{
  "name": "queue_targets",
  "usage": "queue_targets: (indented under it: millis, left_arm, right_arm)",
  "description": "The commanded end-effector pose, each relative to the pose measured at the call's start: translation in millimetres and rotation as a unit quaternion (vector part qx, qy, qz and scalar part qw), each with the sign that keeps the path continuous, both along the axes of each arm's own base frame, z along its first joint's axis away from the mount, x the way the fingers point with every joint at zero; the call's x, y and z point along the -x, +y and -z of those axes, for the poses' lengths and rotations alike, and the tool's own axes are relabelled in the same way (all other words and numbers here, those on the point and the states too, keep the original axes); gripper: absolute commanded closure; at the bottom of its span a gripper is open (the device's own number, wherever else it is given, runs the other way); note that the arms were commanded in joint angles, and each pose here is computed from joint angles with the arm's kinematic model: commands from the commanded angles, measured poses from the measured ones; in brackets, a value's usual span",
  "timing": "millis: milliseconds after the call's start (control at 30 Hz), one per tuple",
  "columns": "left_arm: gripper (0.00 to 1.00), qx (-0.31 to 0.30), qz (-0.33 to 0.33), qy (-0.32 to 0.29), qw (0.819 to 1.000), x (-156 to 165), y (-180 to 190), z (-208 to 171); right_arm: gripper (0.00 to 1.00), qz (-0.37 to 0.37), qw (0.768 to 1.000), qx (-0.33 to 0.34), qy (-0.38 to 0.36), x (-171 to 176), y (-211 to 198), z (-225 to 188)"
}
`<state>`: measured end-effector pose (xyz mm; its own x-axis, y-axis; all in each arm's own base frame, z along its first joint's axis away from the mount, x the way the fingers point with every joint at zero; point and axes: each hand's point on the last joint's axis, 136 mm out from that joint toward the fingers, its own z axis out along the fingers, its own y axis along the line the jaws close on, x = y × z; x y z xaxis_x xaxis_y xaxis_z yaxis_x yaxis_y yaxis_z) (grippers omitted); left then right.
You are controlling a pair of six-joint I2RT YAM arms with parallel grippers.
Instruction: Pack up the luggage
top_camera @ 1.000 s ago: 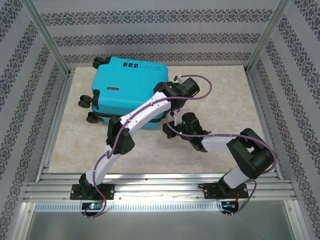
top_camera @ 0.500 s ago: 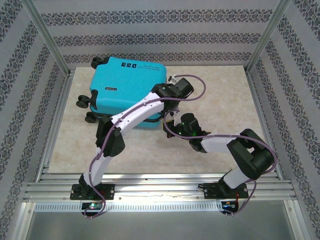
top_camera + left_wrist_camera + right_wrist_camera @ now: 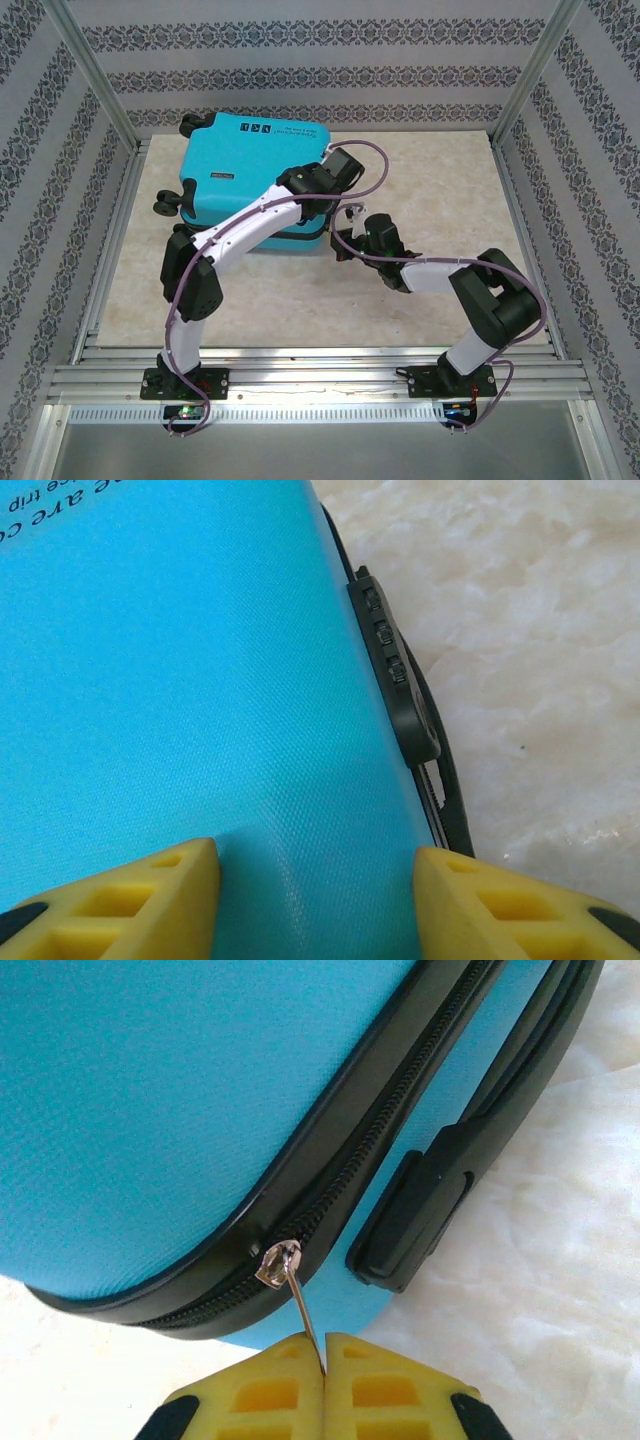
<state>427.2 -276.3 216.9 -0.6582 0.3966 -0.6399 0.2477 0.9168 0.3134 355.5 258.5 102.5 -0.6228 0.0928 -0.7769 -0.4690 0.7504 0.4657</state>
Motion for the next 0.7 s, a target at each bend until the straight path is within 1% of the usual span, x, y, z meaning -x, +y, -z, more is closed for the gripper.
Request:
queue_targets:
  millis: [0,67,100,133,200,333,467,667]
  left_arm:
    - [0.48,-0.046,0.014,0.137,0.989,46.0,26.5,60.0]
    - [0.48,-0.038,0.022,0.141,0.989,49.8,25.6,63.3]
    - [0.49,-0.037,0.025,0.144,0.989,51.5,25.8,66.2]
    - [0.49,-0.035,0.028,0.146,0.988,52.6,25.6,68.3]
    - [0.49,-0.034,0.032,0.154,0.987,55.1,26.0,75.6]
    - [0.50,-0.024,0.040,0.168,0.985,62.0,25.1,87.6]
    - [0.51,-0.016,0.043,0.177,0.983,68.4,27.0,97.1]
    - [0.53,-0.002,0.053,0.190,0.980,80.6,29.0,108.5]
  right_arm:
    - [1.00,0.083,0.990,-0.056,-0.098,-70.1,-27.3,-69.3]
    - [1.00,0.071,0.991,-0.061,-0.100,-79.7,-25.4,-71.3]
    - [1.00,0.047,0.990,-0.071,-0.111,-79.7,-19.5,-76.0]
    - [1.00,0.039,0.989,-0.079,-0.120,-80.6,-16.8,-80.0]
    - [1.00,0.028,0.990,-0.069,-0.120,-84.6,-12.6,-81.3]
    - [1.00,0.037,0.989,-0.067,-0.123,-106.0,-16.8,-84.5]
    - [1.00,0.031,0.988,-0.084,-0.123,-129.5,-14.8,-90.5]
    - [1.00,0.034,0.986,-0.092,-0.134,-143.3,-15.7,-100.1]
